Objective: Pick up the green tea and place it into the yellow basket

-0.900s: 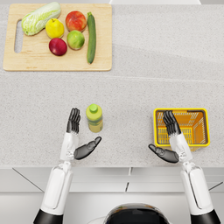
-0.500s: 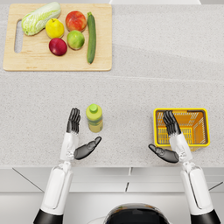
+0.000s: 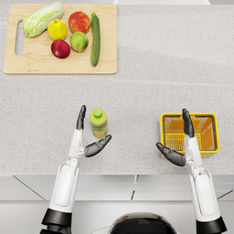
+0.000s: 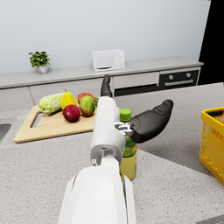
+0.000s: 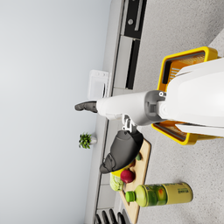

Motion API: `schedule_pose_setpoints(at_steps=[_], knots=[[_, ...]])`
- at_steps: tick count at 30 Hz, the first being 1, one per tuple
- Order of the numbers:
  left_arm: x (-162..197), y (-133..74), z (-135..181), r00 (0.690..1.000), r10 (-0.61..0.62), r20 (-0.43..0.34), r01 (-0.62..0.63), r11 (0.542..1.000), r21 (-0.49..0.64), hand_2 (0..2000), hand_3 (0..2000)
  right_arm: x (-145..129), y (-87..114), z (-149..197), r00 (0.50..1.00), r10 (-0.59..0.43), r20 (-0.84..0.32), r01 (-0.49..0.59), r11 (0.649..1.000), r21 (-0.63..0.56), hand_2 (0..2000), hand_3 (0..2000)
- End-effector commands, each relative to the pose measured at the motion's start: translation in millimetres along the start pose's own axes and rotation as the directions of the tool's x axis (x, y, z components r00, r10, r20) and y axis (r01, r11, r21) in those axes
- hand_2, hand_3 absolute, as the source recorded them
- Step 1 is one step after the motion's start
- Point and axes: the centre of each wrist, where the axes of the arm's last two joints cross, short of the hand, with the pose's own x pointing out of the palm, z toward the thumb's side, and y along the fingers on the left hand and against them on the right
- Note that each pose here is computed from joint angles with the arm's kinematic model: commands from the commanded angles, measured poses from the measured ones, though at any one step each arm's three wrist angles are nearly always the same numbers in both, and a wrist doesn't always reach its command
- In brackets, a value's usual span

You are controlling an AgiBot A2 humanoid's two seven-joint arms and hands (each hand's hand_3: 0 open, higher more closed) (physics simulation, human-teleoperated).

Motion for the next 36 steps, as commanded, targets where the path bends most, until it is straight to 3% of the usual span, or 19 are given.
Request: schedule_pose_setpoints(at_steps=[1,5,11,20,21,22,26,29,32,36], knots=[[-1,20,-32,1.0,0.022,-0.003,-0.022,0.991,-0.13,0,0,0,-1,18,1.0,-0.004,-0.017,0.003,0.997,-0.073,0,0],[-4,37,-67,0.998,0.055,-0.017,-0.058,0.958,-0.279,0,0,9,2,20,0.999,0.021,-0.035,-0.024,0.996,-0.081,0,0],[-3,58,-95,0.996,0.086,-0.013,-0.083,0.896,-0.436,0,0,20,-2,15,0.999,0.047,-0.018,-0.048,0.996,-0.071,0,0],[16,79,-92,0.999,0.051,-0.009,-0.049,0.879,-0.474,0,0,28,-7,2,0.998,0.054,0.014,-0.054,0.998,-0.027,0,0],[14,80,-89,0.998,0.065,0.004,-0.056,0.886,-0.459,1361,327,27,-8,0,0.999,0.048,0.015,-0.048,0.999,-0.022,0,0],[12,79,-88,0.998,0.063,0.024,-0.045,0.889,-0.455,2000,653,25,-8,-1,0.999,0.039,0.015,-0.039,0.999,-0.017,0,0],[10,78,-84,0.997,0.056,0.059,-0.026,0.905,-0.425,2000,1960,28,-10,-2,0.999,0.039,0.026,-0.038,0.999,-0.018,0,0],[13,77,-72,0.997,0.038,0.073,-0.009,0.934,-0.358,2000,2000,42,-18,-1,0.996,0.076,0.05,-0.075,0.997,-0.028,0,0],[29,81,-11,0.996,-0.068,0.06,0.075,0.992,-0.106,2000,2000,64,-29,-15,0.988,0.131,0.084,-0.132,0.991,0.015,0,0],[55,74,55,0.983,-0.182,0.022,0.177,0.973,0.149,2000,2000,88,-38,-18,0.975,0.192,0.113,-0.195,0.981,0.022,0,0]])
